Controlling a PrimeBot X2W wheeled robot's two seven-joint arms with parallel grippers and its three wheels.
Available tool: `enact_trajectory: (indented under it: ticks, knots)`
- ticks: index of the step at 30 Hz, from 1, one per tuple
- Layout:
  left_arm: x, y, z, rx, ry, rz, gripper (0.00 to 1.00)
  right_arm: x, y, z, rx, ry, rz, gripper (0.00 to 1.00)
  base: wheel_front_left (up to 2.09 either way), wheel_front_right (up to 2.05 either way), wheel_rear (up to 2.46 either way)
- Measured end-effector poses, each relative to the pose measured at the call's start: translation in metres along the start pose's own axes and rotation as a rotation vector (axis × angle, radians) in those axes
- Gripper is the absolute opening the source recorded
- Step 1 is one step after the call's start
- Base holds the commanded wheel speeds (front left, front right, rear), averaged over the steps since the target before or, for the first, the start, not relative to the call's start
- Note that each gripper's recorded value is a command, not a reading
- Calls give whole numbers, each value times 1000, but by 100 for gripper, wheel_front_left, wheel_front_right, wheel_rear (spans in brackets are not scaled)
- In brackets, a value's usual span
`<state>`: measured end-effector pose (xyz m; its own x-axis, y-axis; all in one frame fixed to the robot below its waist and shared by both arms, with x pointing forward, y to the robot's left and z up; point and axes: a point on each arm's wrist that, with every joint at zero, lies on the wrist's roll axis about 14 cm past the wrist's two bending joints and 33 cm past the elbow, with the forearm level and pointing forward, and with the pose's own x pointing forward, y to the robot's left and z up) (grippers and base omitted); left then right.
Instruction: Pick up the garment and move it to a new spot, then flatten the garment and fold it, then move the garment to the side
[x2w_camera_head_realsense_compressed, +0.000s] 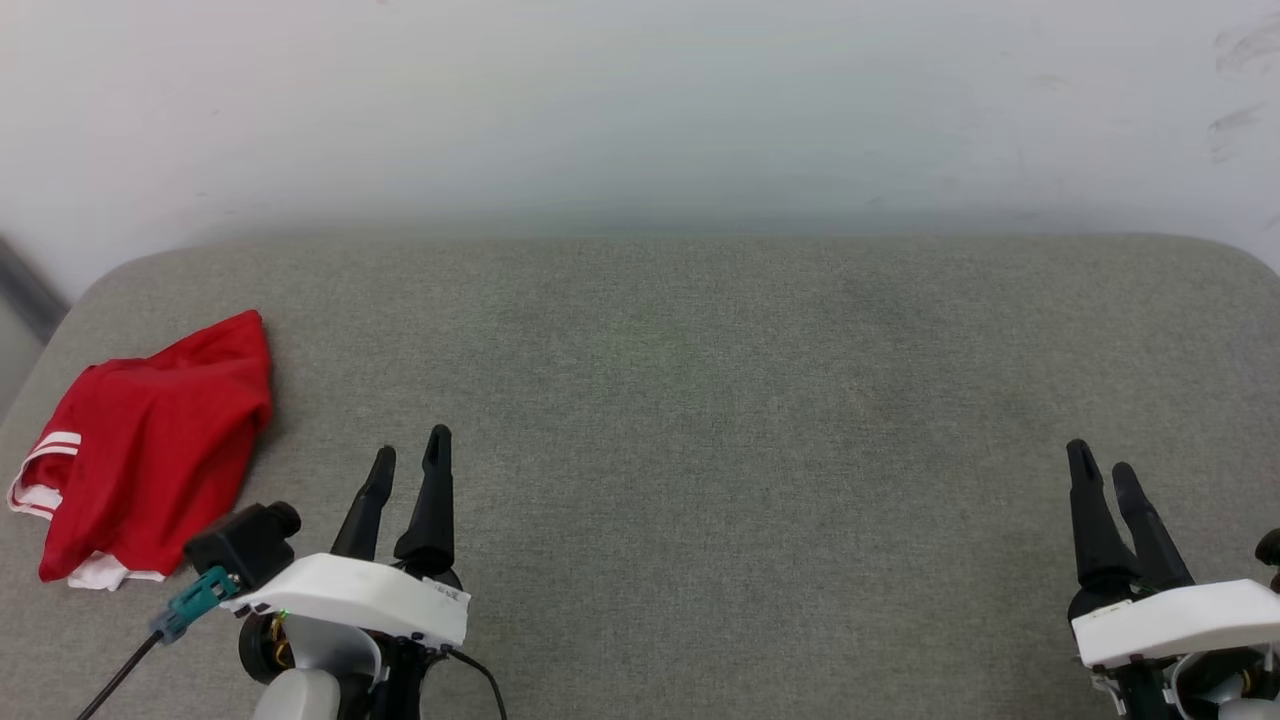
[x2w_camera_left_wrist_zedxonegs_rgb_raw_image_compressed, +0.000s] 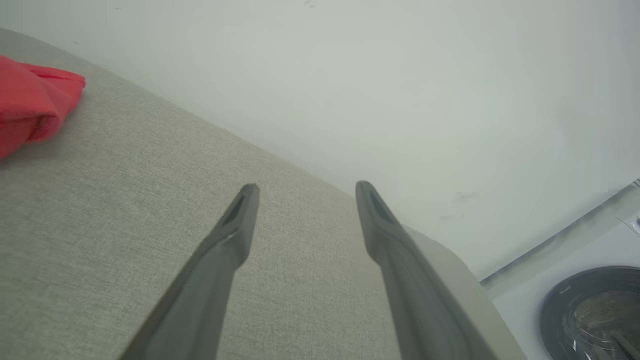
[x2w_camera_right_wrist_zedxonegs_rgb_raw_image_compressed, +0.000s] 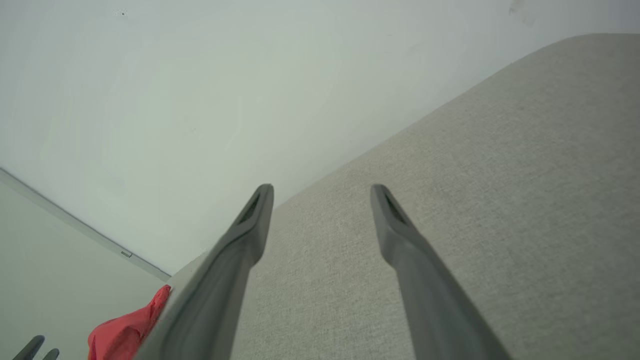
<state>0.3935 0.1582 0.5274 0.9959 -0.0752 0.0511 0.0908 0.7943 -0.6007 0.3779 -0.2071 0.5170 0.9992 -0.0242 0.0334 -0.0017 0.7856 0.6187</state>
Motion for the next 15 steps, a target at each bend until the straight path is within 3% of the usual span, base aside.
enact_trajectory:
  ticks: [15]
  knots:
    - [2, 2, -1, 259, -3, 9, 100, 1, 10, 0, -247, 15, 41, 100, 0, 0, 0]
